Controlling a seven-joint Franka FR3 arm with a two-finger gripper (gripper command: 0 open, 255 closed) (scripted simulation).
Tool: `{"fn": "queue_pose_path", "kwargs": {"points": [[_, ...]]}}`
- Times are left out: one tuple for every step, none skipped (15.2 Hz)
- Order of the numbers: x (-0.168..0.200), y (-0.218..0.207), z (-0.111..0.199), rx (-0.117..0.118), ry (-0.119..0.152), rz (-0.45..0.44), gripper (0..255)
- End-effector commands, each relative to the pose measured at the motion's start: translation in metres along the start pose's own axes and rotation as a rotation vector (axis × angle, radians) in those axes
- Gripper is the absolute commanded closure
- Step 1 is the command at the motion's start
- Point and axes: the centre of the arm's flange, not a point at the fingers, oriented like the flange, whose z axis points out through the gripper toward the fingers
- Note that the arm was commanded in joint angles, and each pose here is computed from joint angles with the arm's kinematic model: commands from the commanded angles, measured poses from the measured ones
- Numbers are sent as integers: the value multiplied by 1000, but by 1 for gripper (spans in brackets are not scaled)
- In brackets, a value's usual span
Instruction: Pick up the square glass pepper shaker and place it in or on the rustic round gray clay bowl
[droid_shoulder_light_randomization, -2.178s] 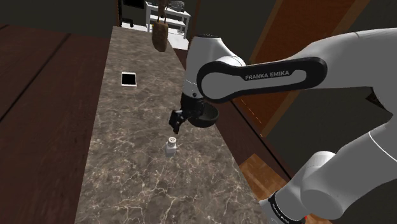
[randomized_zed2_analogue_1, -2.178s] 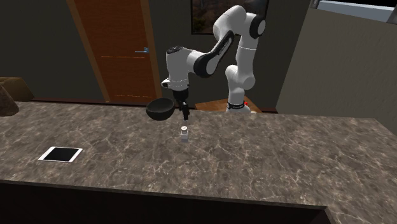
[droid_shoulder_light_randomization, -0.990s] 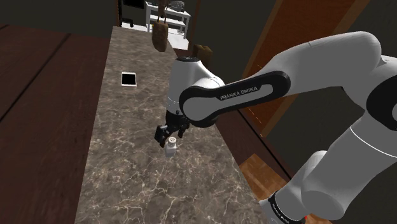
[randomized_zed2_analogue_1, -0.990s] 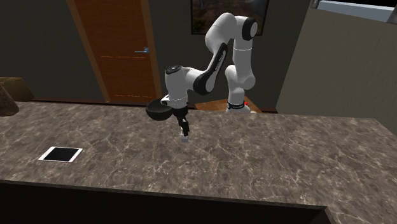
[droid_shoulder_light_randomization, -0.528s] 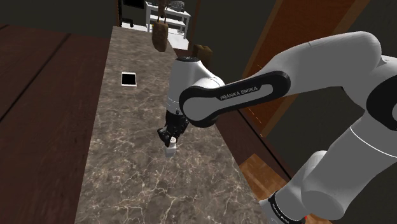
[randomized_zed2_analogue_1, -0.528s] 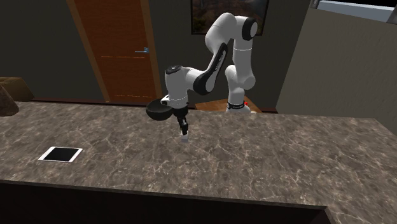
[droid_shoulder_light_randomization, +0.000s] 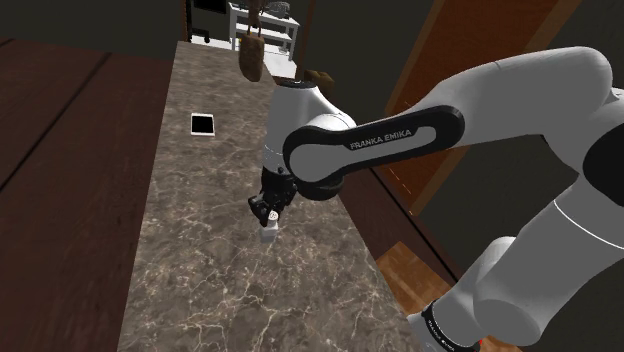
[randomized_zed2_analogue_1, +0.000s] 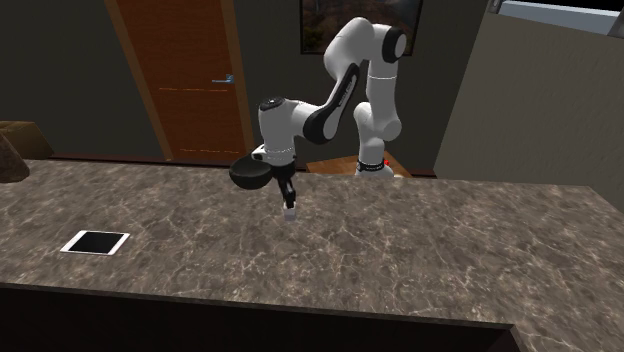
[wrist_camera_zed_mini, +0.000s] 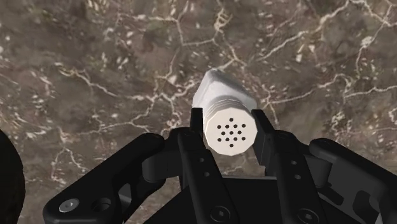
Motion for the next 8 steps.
{"fn": "queue_pose_path", "kwargs": {"points": [[-1,-1,-10,0,0,0,255],[-1,-1,-15,0,0,0,255],[-1,-1,-20,0,0,0,255],[-2,-2,-26,0,0,0,255],[-2,-2,-31,0,0,0,255],[-2,-2,-36,0,0,0,255],[-3,-2,-42,0,0,0,255],[-3,-3,-47,0,0,0,255]]}}
